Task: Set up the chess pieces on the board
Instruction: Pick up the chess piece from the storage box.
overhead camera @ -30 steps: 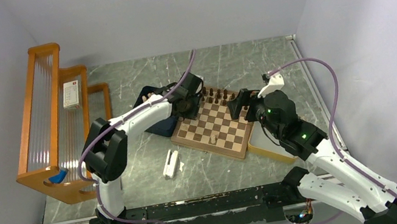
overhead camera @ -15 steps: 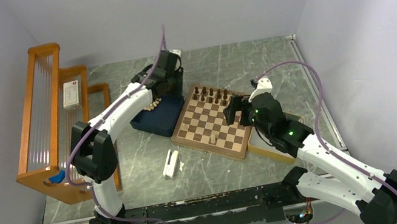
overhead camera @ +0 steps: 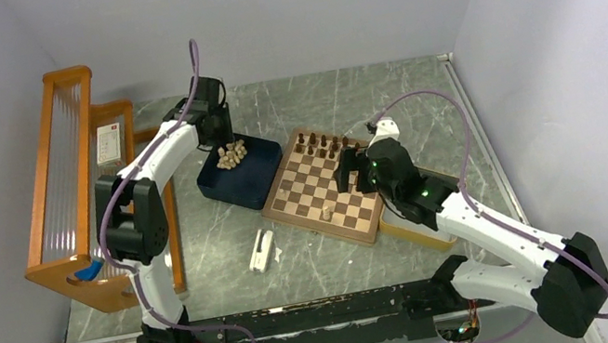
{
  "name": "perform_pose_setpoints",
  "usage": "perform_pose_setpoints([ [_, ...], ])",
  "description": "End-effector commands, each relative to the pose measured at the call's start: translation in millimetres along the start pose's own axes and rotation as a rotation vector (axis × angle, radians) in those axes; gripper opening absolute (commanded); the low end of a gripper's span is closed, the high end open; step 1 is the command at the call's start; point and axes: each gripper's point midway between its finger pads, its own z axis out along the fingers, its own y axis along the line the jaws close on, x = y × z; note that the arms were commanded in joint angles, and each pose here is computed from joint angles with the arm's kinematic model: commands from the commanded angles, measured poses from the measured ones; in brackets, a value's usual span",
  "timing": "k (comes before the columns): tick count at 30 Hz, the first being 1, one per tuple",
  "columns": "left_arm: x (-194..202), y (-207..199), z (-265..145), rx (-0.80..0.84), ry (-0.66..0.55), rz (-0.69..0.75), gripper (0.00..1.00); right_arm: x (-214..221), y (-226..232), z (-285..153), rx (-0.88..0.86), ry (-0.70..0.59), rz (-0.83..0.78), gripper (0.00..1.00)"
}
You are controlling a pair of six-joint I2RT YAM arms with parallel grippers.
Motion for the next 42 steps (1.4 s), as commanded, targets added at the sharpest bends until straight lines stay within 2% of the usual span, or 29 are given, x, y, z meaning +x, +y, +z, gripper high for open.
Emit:
perform_pose_setpoints([
  [1,-2.2,3.2,13.6,0.036,0.001,-0.008,0.39,-22.4,13.8,1.3,-0.038,-0.053,-0.014,0.95],
  [14,2.4,16.4,36.4,0.042,0.011,0.075,0.37,-39.3,16.2,5.8,-0.029,-0.118,-0.016,0.95],
  [21,9.8,13.7,52.1,0.058,0.054,0.119,0.36,-34.9,17.3,11.2,-0.024,-0.088,-0.021,0.95],
  [29,2.4,9.1,43.3,0.085,0.028,0.121,0.36,-31.5,18.7,12.6,-0.035,-0.081,-0.017,0.96],
  [42,-3.4,19.5,29.0,0.018,0.021,0.082,0.38,-31.5,19.6,9.7,-0.043,-0.082,-0.004,0.96],
])
